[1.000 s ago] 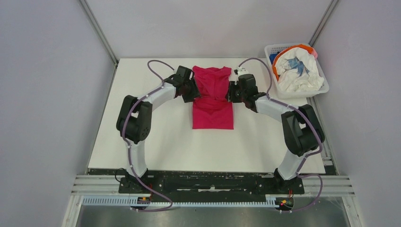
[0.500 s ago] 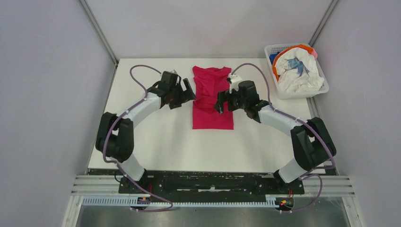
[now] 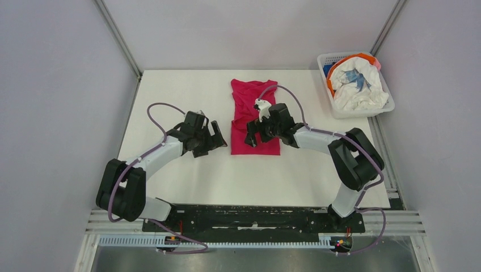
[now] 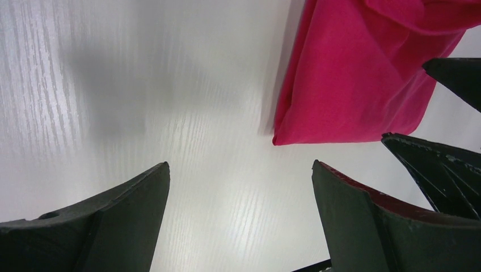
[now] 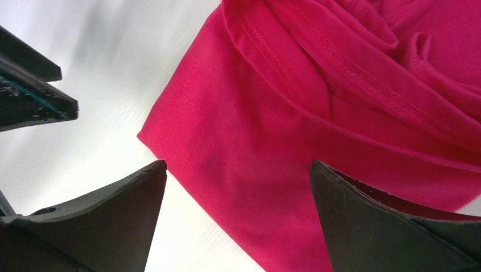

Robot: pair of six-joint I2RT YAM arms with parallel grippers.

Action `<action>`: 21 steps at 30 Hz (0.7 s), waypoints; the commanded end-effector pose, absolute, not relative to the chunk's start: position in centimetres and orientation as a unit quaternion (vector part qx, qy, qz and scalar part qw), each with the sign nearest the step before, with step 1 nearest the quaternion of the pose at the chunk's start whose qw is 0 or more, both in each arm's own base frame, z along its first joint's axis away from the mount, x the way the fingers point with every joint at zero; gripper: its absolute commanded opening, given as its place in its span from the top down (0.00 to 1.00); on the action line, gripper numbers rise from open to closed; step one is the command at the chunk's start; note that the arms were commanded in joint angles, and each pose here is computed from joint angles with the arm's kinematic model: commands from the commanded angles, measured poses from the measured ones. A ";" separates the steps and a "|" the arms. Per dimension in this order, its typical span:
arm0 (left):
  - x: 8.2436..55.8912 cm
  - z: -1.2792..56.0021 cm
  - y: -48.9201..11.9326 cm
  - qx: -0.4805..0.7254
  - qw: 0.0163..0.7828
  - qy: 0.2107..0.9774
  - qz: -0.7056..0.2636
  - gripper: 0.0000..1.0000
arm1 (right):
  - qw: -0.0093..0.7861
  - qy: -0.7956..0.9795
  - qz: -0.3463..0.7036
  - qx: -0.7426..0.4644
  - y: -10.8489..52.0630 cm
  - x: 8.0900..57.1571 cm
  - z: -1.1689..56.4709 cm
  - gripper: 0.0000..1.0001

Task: Fold and stack the t-shirts
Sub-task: Fold the folded rectangular tshirt in 1/3 of the way

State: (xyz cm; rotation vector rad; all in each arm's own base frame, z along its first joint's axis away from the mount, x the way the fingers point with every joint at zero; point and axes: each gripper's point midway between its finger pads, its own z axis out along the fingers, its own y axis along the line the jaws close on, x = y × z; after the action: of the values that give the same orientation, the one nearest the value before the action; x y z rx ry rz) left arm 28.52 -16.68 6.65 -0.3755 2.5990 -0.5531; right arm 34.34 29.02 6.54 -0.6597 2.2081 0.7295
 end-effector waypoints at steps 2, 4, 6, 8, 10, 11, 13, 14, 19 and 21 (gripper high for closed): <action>28.5 7.5 -16.7 -0.153 0.237 0.937 -0.207 0.00 | 0.404 0.829 0.292 -0.253 30.9 37.5 8.4 0.02; 28.6 7.5 -16.7 -0.153 0.238 0.937 -0.208 0.00 | 0.417 0.832 0.275 -0.241 30.9 39.0 8.2 0.02; 28.6 7.6 -16.7 -0.152 0.240 0.936 -0.207 0.00 | 0.434 0.830 0.263 -0.230 31.1 40.7 8.2 0.02; 28.5 7.7 -16.6 -0.152 0.241 0.936 -0.208 0.00 | 0.462 0.822 0.256 -0.211 31.1 42.7 8.7 0.02; 28.3 8.0 -16.6 -0.151 0.245 0.934 -0.210 0.00 | 0.506 0.809 0.247 -0.172 30.6 45.3 9.9 0.02; 28.3 8.1 -16.5 -0.152 0.246 0.934 -0.211 0.00 | 0.527 0.799 0.244 -0.157 30.3 46.7 10.7 0.02; 28.1 8.4 -16.5 -0.151 0.249 0.933 -0.213 0.00 | 0.559 0.785 0.237 -0.126 29.5 49.3 11.8 0.02; 28.0 8.6 -16.4 -0.150 0.251 0.932 -0.213 0.00 | 0.567 0.779 0.239 -0.120 29.5 50.4 12.3 0.02; 27.6 9.2 -16.1 -0.147 0.260 0.930 -0.213 0.00 | 0.578 0.771 0.230 -0.134 29.1 52.4 14.1 0.02; 27.6 9.2 -16.3 -0.143 0.260 0.930 -0.219 0.00 | 0.577 0.773 0.216 -0.148 28.4 51.7 14.7 0.02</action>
State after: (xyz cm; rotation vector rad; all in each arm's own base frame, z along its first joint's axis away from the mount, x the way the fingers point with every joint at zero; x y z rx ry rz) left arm 27.79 -16.27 8.68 -0.3649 2.5395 -0.5781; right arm 50.63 28.44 9.57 -0.3212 1.9342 0.5401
